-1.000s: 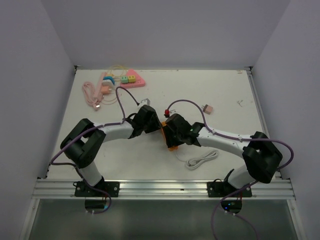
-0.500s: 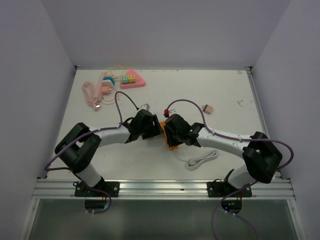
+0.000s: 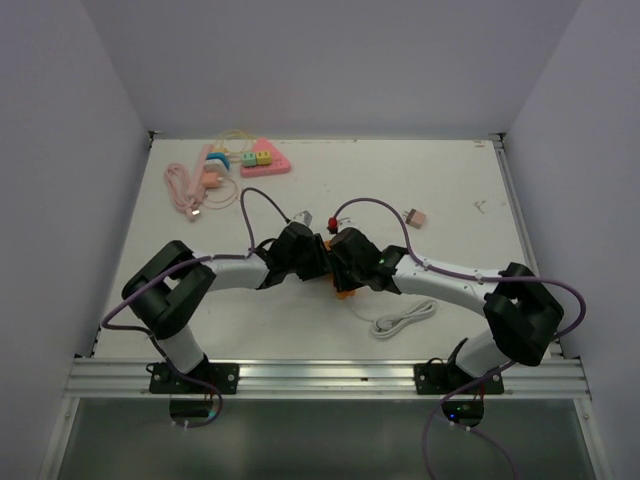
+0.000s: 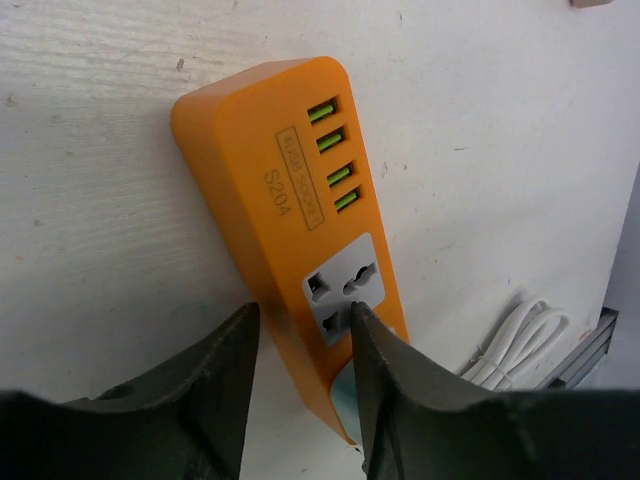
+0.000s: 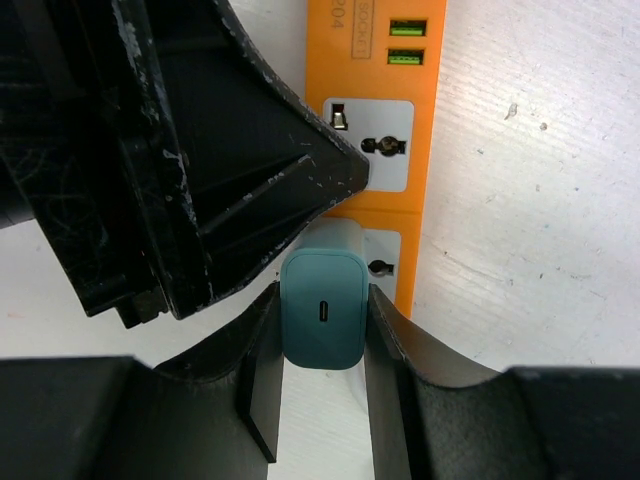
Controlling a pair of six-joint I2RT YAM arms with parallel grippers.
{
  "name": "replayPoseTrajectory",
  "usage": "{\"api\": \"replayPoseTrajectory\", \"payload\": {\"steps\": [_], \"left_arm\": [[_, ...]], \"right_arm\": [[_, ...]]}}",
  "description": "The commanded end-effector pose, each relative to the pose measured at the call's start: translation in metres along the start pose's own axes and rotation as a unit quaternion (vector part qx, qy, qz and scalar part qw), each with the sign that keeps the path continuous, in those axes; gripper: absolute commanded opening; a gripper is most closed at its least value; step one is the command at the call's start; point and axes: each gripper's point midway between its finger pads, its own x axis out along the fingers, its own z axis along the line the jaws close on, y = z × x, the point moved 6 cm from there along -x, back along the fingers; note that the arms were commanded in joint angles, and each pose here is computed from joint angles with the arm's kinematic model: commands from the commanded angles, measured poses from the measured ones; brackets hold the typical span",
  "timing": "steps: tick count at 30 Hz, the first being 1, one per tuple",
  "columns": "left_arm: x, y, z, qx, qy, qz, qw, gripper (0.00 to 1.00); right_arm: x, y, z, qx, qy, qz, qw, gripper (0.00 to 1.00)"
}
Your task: Pull the plug off the socket
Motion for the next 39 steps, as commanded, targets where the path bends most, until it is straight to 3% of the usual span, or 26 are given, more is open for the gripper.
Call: {"api": "replayPoseTrajectory", "payload": {"steps": [1,3,7,23,28,33,39], "left_arm": [[0.009,0.026,0.034,-0.011,-0.066,0.041,0.997,0.42],[0.011,0.035,0.043,-0.015,-0.077,0.051,0.996,0.35],[0.015,0.046,0.053,-0.016,-0.098,0.064,0.993,0.29],[0.021,0.057,0.064,-0.005,-0.134,0.075,0.988,0.3],[0.02,0.053,0.062,0.001,-0.135,0.061,0.989,0.32],[0.019,0.052,0.06,0.001,-0.13,0.061,0.99,0.33],[0.017,0.049,0.057,0.004,-0.126,0.056,0.99,0.34]], "right_arm": [[-0.005,-0.015,0.005,0.011,-0.014,-0.041,0.999,0.0],[-0.009,-0.02,0.006,0.014,-0.017,-0.05,0.998,0.0],[-0.019,-0.033,0.008,0.018,-0.019,-0.074,0.997,0.0],[-0.069,-0.07,-0.009,0.031,0.027,-0.174,0.984,0.0],[-0.09,-0.077,-0.067,0.088,0.104,-0.216,0.967,0.0],[-0.09,-0.072,-0.158,0.221,0.172,-0.228,0.932,0.0],[-0.073,-0.064,-0.224,0.349,0.171,-0.226,0.893,0.0]]}}
